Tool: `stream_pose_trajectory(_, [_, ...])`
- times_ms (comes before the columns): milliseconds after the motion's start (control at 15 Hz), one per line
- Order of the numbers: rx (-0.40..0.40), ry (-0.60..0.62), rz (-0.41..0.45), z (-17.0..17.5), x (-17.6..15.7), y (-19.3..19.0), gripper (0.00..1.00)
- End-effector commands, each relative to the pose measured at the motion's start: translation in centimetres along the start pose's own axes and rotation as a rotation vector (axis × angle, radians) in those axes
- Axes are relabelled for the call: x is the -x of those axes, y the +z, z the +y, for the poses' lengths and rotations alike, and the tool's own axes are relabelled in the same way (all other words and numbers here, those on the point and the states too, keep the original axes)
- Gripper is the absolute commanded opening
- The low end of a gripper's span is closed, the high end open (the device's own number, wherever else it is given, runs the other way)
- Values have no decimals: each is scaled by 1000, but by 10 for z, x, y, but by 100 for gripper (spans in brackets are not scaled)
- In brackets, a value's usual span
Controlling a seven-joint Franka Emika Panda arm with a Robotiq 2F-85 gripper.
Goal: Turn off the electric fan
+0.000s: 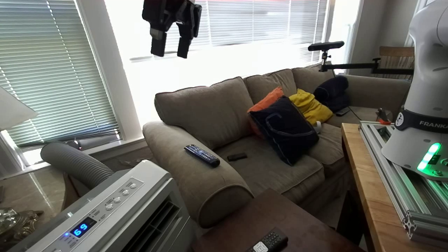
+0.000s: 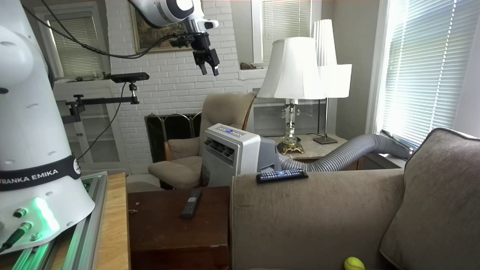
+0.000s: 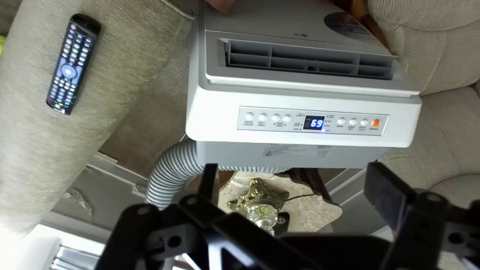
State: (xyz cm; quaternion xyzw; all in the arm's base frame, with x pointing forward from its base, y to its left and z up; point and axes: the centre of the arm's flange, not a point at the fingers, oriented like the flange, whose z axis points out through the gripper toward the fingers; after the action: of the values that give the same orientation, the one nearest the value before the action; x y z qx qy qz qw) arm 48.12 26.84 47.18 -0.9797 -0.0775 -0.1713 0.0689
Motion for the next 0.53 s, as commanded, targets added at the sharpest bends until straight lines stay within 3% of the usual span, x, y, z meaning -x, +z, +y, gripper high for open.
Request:
stream_pose_trajectory(0, [-75, -156, 11, -27, -22, 32, 100])
stream_pose_trajectory(267, [-121, -375, 57, -70, -48, 84, 100])
stream_pose_trajectory(467, [-154, -469, 108, -102, -62, 122, 100])
